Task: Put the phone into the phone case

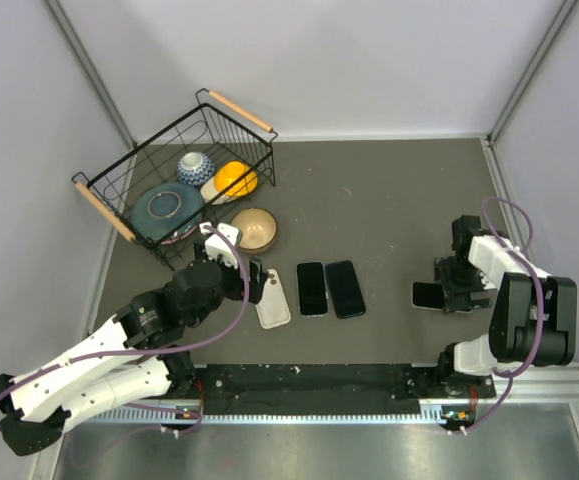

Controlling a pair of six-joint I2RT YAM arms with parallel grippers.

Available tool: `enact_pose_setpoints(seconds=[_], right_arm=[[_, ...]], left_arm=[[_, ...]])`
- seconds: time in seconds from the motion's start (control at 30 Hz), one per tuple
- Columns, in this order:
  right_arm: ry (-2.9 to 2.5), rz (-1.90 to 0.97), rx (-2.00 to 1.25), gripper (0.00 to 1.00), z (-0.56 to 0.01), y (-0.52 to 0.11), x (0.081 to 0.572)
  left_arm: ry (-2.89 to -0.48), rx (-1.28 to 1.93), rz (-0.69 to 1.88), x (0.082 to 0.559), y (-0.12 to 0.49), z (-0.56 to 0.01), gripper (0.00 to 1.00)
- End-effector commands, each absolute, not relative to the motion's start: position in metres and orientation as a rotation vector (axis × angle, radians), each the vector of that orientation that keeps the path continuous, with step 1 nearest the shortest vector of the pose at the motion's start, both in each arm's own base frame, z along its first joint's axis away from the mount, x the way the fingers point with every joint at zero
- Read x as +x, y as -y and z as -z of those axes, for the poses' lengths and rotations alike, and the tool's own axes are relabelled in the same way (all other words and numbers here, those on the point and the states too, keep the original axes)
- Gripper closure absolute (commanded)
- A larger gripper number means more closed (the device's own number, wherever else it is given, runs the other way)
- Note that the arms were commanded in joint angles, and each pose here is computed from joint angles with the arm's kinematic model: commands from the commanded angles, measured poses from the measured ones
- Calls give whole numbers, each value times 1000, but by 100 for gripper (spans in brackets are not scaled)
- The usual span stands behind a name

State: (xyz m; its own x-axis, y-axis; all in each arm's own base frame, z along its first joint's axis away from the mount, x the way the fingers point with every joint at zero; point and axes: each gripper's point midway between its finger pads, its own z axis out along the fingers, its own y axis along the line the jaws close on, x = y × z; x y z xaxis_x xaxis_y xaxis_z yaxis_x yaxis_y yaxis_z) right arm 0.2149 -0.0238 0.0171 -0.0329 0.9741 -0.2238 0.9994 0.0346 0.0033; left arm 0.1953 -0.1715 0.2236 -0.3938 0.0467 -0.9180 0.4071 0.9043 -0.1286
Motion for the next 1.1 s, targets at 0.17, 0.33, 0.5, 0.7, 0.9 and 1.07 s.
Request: enact_pose_setpoints(seconds=[0.17, 0.33, 0.5, 0.7, 0.9, 1.07], right_arm=[[-2107, 229, 2013, 29, -14, 36, 227], [-2222, 143, 1835, 41, -16, 32, 241], [-2429, 0, 1500, 42, -20, 23, 272], [-2598, -177, 1187, 44, -17, 3, 287], [-2693, -300, 802, 44, -19, -23, 285], [-2736, -388, 542, 44, -24, -48, 279]], left_arm=[[-1921, 307, 414, 198, 171, -229, 4], [-1923, 302, 426, 197, 173, -229, 4], [-1947, 278, 435, 198, 176, -223, 5], [-1973, 241, 446, 197, 176, -216, 7], [-1996, 178, 469, 200, 177, -203, 7], [-2125, 125, 507, 202, 187, -178, 10]])
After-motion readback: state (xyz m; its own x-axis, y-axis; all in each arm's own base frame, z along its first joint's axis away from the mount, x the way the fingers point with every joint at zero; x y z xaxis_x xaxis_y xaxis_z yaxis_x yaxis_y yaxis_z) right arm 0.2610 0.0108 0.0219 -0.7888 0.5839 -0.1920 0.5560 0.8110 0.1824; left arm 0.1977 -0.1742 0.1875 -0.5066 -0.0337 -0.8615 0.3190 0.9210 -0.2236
